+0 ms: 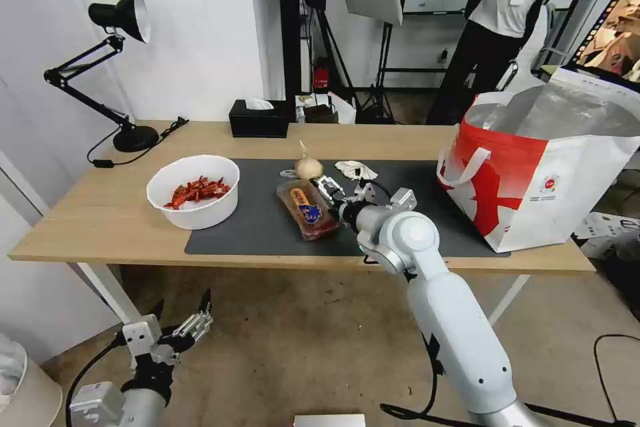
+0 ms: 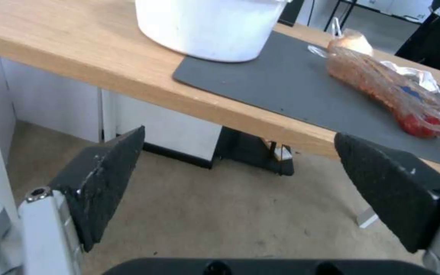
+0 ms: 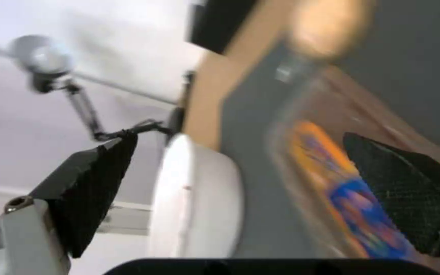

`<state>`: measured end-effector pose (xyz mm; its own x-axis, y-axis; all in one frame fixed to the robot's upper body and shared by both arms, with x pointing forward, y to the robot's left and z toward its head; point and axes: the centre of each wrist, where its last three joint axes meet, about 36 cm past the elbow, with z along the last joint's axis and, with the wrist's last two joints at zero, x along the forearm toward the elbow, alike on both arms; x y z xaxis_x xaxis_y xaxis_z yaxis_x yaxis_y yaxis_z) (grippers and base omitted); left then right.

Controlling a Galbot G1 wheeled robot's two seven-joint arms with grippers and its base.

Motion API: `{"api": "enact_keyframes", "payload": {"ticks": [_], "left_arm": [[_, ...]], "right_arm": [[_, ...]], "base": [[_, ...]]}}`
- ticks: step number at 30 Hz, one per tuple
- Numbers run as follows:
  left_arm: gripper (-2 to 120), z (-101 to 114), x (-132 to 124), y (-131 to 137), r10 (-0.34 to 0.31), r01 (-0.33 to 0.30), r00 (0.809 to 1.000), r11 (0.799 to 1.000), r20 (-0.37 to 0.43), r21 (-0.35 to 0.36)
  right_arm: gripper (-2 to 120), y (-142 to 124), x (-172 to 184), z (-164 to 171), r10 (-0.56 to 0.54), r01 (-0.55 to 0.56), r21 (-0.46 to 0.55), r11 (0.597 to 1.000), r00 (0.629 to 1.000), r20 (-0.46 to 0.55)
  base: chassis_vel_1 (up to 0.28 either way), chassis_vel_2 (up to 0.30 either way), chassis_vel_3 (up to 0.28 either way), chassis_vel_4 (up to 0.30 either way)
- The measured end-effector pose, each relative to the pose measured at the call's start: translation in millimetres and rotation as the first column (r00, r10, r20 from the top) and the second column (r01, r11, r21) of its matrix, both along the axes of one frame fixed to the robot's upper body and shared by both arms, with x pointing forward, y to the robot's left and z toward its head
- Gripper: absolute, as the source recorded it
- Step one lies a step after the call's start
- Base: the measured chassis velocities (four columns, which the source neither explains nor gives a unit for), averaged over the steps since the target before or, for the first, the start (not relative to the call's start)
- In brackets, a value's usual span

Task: Pick up the trash from the table and place it into the takeout bag.

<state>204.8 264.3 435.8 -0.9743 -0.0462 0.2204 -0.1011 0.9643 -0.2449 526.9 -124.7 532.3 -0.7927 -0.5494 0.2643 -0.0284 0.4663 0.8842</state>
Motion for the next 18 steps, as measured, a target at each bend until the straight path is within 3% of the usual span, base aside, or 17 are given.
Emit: {"api": "enact_keyframes", "payload": {"ticks": [2,5,6,8,9,10,12,14,15,16,17,18], "left_arm": [[100,0.0,-0.1,0.3,0.001,-0.001,1.0,1.0,0.001,0.0],[100,0.2,-0.5,1.5,0.005,-0.005,1.0,1.0,0.007,-0.004],[100,0.2,-0.5,1.5,0.005,-0.005,1.0,1.0,0.007,-0.004],[100,0.3,-0.2,1.7,0.006,-0.006,1.0,1.0,0.015,-0.007],[100,0.3,-0.1,1.7,0.006,-0.006,1.0,1.0,0.017,-0.009],[100,0.3,-0.1,1.7,0.006,-0.006,1.0,1.0,0.017,-0.009],[100,0.5,0.2,1.8,0.006,-0.006,1.0,1.0,0.018,-0.011],[100,0.5,0.2,2.7,0.008,-0.008,1.0,1.0,0.019,-0.009],[100,0.5,0.2,2.7,0.008,-0.008,1.0,1.0,0.019,-0.009],[100,0.5,0.3,3.1,0.009,-0.008,1.0,1.0,0.018,-0.008],[100,0.4,0.4,3.3,0.009,-0.009,1.0,1.0,0.018,-0.007],[100,0.4,0.4,3.3,0.009,-0.009,1.0,1.0,0.018,-0.007]], "right_arm": [[100,0.5,3.8,4.4,0.015,-0.014,-0.005,1.0,1.0,0.022],[93,6.0,35.2,23.5,0.121,-0.097,-0.146,0.985,0.979,0.162],[93,6.0,35.2,23.5,0.121,-0.097,-0.146,0.985,0.979,0.162],[86,7.8,54.1,15.4,0.237,-0.168,-0.271,0.948,0.939,0.248],[80,8.6,62.1,8.3,0.311,-0.194,-0.364,0.911,0.903,0.295],[80,8.6,62.1,8.3,0.311,-0.194,-0.364,0.911,0.903,0.295],[70,10.2,70.7,-1.4,0.433,-0.203,-0.535,0.82,0.832,0.347],[61,11.4,80.4,-9.5,0.578,-0.162,-0.719,0.676,0.722,0.381],[61,11.4,80.4,-9.5,0.578,-0.162,-0.719,0.676,0.722,0.381],[55,10.6,85.5,-13.5,0.627,-0.142,-0.775,0.616,0.684,0.373],[54,10.2,88.7,-15.9,0.65,-0.134,-0.799,0.586,0.667,0.364],[54,10.2,88.7,-15.9,0.65,-0.134,-0.799,0.586,0.667,0.364]], "base": [[0.0,0.0,0.0,0.0],[0.0,0.0,0.0,0.0],[0.0,0.0,0.0,0.0],[0.0,0.0,0.0,0.0],[0.0,0.0,0.0,0.0],[0.0,0.0,0.0,0.0],[0.0,0.0,0.0,0.0],[0.0,0.0,0.0,0.0],[0.0,0.0,0.0,0.0],[0.0,0.0,0.0,0.0],[0.0,0.0,0.0,0.0],[0.0,0.0,0.0,0.0]]}}
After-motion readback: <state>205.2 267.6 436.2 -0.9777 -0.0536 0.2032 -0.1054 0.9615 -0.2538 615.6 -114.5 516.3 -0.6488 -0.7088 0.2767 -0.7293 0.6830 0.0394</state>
